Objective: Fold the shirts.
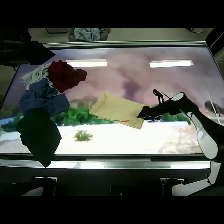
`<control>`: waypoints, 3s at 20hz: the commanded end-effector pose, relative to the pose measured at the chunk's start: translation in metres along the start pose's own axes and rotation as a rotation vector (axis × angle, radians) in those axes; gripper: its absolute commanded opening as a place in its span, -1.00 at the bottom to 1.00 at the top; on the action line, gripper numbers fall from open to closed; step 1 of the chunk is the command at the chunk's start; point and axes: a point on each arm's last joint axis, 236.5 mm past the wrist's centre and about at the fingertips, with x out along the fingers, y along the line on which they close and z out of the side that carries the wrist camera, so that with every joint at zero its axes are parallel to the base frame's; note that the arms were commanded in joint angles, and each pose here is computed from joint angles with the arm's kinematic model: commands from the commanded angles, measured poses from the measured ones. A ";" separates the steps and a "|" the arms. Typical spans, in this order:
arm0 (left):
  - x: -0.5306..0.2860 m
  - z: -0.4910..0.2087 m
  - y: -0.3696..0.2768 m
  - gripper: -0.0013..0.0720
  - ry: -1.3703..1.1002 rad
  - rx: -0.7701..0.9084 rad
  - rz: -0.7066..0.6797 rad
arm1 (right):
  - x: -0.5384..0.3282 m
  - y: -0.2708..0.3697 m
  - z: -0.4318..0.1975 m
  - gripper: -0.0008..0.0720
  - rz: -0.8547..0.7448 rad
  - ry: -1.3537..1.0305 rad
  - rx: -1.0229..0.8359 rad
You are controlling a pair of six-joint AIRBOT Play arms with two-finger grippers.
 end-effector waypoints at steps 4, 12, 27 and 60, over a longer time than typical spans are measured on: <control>0.000 0.000 0.000 -0.90 0.000 0.000 0.000 | 0.006 0.011 0.021 -0.84 0.046 -0.098 -0.005; 0.000 0.000 0.000 -0.90 0.000 0.000 0.001 | -0.165 -0.024 0.105 -0.85 0.018 -0.425 -0.085; 0.000 -0.005 -0.001 -0.90 0.022 -0.013 -0.005 | -0.348 -0.260 -0.162 -0.85 -0.421 -0.280 0.620; 0.043 -0.055 0.111 -0.74 0.260 0.048 0.448 | -0.420 -0.012 0.066 0.88 -0.896 -0.548 -0.426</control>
